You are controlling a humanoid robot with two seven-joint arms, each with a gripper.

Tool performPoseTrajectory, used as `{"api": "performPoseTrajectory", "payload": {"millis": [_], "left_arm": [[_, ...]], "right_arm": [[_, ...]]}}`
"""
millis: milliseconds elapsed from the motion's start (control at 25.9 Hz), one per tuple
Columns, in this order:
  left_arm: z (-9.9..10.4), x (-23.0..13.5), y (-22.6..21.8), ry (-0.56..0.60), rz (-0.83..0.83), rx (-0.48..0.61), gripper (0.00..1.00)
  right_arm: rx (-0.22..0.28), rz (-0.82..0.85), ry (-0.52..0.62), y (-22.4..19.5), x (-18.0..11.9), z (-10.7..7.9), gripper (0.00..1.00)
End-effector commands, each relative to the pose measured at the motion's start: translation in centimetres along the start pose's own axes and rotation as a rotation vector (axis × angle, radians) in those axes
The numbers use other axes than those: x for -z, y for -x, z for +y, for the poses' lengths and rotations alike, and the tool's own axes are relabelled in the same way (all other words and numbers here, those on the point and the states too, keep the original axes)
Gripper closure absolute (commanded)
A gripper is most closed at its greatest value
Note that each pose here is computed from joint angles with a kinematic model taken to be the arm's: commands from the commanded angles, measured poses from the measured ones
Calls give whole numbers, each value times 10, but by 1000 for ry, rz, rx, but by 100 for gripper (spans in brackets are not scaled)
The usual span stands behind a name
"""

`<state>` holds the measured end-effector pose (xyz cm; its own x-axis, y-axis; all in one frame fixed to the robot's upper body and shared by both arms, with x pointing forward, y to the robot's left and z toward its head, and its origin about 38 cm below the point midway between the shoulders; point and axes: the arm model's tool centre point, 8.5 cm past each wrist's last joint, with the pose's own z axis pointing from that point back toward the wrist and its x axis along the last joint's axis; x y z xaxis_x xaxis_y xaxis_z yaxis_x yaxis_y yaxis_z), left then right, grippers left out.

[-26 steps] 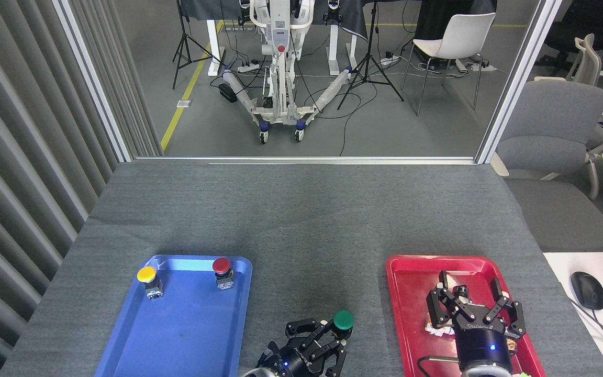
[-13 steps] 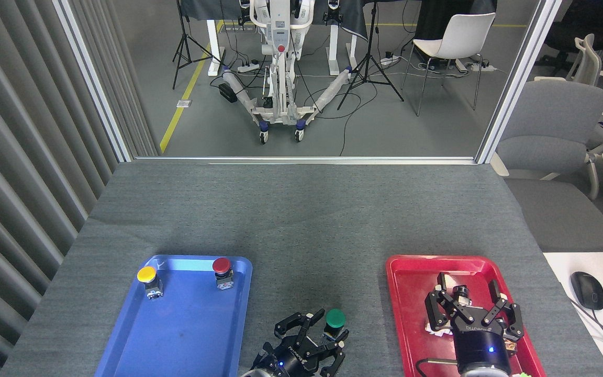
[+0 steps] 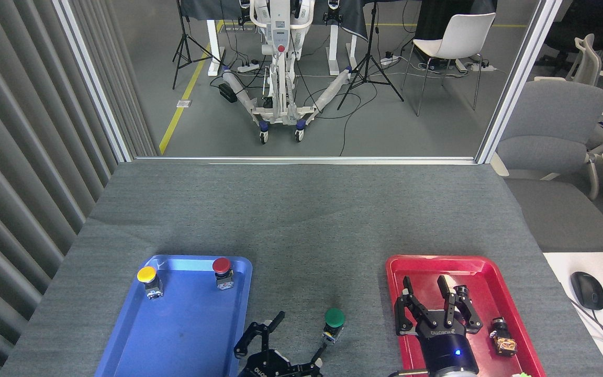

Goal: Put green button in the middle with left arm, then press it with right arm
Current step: 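Release the green button on the table and withdraw the left gripper, then move the right gripper from the red tray toward the green button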

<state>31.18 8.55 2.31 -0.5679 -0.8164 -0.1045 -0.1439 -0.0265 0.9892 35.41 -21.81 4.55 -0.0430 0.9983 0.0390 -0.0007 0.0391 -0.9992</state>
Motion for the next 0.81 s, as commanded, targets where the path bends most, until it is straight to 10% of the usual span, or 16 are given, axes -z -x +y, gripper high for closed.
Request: {"api": "performPoseTrajectory", "payload": {"millis": [0,425,772], "left_arm": [[20,-36,34,-34,137,49,1],[19,-129,161,9,563,51,1],[23,-141,186,-11,615,19,1]], "right_arm": [[5,-70,-10,-26,-2,3,42],[2,-282,-138,-106,-9,21,91],[-55,-294,-224,-130,-14,46,99]]}}
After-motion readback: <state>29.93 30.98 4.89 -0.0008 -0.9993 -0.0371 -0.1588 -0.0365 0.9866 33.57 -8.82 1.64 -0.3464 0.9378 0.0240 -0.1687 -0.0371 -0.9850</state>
